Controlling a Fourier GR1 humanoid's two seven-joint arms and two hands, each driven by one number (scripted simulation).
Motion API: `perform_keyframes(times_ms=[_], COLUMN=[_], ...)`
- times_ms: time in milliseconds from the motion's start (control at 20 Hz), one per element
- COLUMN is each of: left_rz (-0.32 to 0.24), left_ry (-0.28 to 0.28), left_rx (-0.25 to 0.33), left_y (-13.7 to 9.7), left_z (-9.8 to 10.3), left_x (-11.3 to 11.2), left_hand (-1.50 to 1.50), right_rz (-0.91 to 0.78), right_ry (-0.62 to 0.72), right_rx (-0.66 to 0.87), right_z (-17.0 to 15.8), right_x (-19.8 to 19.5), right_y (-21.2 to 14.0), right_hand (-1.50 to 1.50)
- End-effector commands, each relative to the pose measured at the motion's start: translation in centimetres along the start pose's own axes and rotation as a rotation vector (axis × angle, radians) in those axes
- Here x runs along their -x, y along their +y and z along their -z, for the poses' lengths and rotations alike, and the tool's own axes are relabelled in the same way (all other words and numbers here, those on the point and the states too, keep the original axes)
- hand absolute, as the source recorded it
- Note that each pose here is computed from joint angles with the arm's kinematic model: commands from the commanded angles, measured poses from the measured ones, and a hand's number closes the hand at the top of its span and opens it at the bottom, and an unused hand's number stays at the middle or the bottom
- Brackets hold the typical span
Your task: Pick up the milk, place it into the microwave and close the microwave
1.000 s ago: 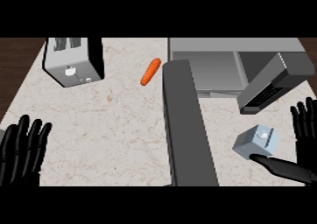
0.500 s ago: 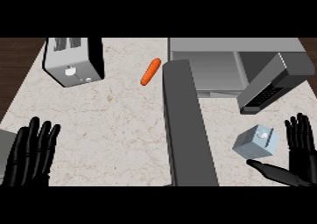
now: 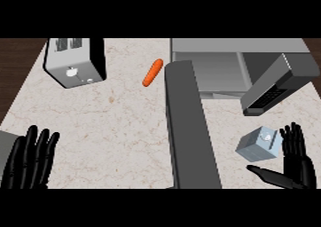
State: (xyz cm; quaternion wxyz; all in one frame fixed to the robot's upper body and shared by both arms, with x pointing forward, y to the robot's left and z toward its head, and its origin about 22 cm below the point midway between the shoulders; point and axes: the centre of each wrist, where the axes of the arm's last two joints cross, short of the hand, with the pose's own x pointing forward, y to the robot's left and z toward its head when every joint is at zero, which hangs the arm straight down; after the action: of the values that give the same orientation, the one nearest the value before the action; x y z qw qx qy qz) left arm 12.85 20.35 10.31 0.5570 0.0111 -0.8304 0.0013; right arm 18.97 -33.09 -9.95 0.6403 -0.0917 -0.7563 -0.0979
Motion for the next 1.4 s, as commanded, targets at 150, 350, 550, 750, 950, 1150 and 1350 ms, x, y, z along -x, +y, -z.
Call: perform_keyframes(times_ms=[150, 350, 550, 750, 950, 1150, 1350], left_rz=[0.010, 0.011, -0.004, 0.001, 0.008, 0.002, -0.016], left_ry=[0.008, -0.007, -0.005, 0.004, -0.009, -0.001, 0.007], left_rx=[-0.005, 0.010, -0.001, 0.001, 0.015, -0.012, -0.006], left_y=[-1.1, -0.2, -1.3, 0.2, 0.4, 0.9, 0.2], left_z=[-1.2, 0.0, -0.9, -1.1, -1.3, -1.2, -2.0], left_x=[-1.0, 0.3, 0.2, -1.1, -1.8, -0.2, -0.7], left_hand=[-1.50, -1.50, -1.50, -1.50, -1.50, -1.50, -1.50], right_rz=[-0.003, -0.023, -0.009, -0.180, 0.008, 0.106, 0.115], right_ry=[-0.015, 0.024, 0.020, -0.093, -0.130, -0.150, -0.153], right_rx=[0.017, -0.008, -0.017, -0.171, -0.147, -0.259, -0.353], right_z=[1.7, -0.3, 0.6, -1.5, 1.0, 0.0, -1.1], right_x=[1.8, 4.4, 6.1, 6.3, 5.9, 5.8, 6.6], right_y=[-0.5, -1.0, 0.3, -1.4, 0.3, -0.1, 1.9], right_hand=[-1.50, -1.50, -1.50, 1.50, 1.50, 1.50, 1.50])
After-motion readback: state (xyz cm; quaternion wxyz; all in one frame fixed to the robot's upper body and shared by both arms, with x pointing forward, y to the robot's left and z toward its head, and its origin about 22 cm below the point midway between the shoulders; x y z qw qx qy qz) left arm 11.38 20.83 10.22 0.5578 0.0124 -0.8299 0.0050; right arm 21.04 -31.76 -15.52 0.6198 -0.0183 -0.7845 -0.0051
